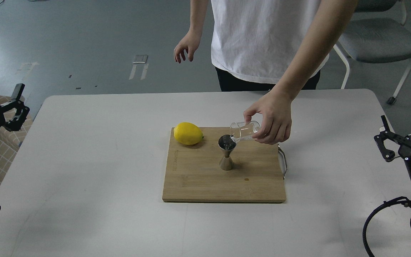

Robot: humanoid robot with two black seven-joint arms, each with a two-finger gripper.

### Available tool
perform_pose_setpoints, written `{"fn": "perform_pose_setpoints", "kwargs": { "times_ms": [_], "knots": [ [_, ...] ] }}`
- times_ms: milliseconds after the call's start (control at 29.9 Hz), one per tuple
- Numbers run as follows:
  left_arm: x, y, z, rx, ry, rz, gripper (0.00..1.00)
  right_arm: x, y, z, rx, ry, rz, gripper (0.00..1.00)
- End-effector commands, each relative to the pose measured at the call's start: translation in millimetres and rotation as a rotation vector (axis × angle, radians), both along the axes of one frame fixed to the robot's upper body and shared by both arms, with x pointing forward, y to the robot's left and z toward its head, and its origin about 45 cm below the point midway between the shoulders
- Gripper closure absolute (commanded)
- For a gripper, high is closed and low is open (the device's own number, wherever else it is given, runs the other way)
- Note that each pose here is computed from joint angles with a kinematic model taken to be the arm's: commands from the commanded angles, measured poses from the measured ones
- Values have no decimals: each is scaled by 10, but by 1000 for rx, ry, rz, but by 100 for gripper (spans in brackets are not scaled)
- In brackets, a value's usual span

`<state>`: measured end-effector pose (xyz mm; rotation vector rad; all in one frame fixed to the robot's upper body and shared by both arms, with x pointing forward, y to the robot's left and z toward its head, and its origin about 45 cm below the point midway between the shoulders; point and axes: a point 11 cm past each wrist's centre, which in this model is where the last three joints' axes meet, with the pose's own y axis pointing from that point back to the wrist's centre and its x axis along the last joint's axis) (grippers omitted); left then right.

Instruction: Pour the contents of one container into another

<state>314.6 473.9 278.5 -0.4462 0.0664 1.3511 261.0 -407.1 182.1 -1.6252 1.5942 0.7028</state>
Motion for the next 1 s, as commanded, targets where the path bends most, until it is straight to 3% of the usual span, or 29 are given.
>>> {"fn": "perform_pose_setpoints", "kwargs": {
  "times_ms": [0,301,501,969],
  "knots": [
    [-7,-7,-20,-3,5,-1,2,-6,10,-16,0,5,4,0],
    [-90,70,-83,11,33,15,2,8,62,-7,15,-7,7,0],
    [-289,299,-171,44,91,66,2,38,122,-17,22,-8,16,0],
    [-1195,1122,-389,98,233,324,2,40,130,-23,24,-7,19,0]
  ]
}}
